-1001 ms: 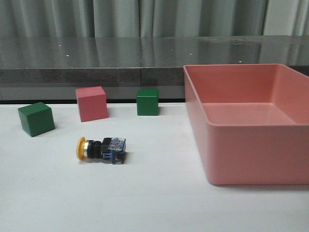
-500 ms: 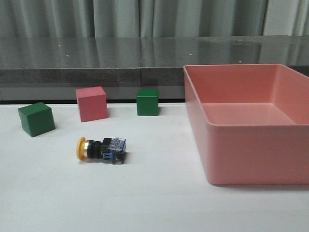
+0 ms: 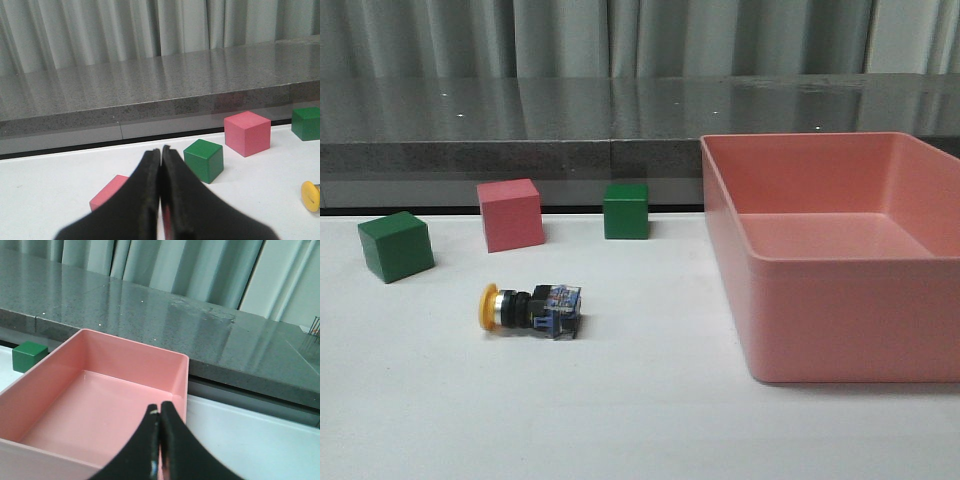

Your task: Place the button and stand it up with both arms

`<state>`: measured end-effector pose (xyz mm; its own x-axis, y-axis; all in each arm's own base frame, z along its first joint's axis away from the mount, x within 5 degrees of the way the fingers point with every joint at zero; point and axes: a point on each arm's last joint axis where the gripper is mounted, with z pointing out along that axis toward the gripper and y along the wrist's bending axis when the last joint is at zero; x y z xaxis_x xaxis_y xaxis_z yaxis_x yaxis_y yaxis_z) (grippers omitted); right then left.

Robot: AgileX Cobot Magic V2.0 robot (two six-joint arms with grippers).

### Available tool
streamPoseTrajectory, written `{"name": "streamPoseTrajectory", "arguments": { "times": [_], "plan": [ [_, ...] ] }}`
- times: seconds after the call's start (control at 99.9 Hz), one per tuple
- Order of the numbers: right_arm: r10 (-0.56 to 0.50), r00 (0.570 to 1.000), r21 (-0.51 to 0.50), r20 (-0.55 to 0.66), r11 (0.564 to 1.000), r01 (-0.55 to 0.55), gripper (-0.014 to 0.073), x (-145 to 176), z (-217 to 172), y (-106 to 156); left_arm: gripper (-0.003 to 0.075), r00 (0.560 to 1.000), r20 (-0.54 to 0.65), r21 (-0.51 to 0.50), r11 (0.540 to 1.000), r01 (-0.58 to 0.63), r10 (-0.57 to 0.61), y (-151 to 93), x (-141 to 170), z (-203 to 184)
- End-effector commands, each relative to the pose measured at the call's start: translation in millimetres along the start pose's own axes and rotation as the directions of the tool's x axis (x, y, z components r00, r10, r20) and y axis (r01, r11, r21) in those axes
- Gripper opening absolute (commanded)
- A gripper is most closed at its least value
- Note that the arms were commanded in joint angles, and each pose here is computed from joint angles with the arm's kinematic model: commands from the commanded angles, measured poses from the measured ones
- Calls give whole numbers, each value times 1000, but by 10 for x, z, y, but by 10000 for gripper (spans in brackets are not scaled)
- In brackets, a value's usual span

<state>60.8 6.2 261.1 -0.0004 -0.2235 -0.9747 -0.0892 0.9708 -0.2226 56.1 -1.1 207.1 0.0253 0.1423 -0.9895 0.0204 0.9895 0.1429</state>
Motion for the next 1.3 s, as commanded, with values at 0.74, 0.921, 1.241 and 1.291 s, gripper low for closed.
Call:
{"name": "streamPoseTrajectory", "arguments": {
  "times": [0.74, 0.921, 1.241, 1.291],
  "plan": [
    [5, 995, 40, 99, 999, -9, -62, -159, -13, -51, -20, 912, -136, 53, 916, 397, -387, 15, -659, 134],
    [5, 995, 40, 99, 999, -9, -62, -159, -13, -51, -20, 913, -333, 128, 948, 290, -235, -19, -1085, 601],
    [5, 995, 40, 99, 999, -9, -62, -159, -13, -51, 308, 786, -513, 569, 822, 11, 345, -452, -1368, 1492],
    [5, 995, 40, 99, 999, -9, -62, -159, -13, -51, 454, 779, -516, 585, 811, 17, 356, -534, -1358, 1628]
  ]
}}
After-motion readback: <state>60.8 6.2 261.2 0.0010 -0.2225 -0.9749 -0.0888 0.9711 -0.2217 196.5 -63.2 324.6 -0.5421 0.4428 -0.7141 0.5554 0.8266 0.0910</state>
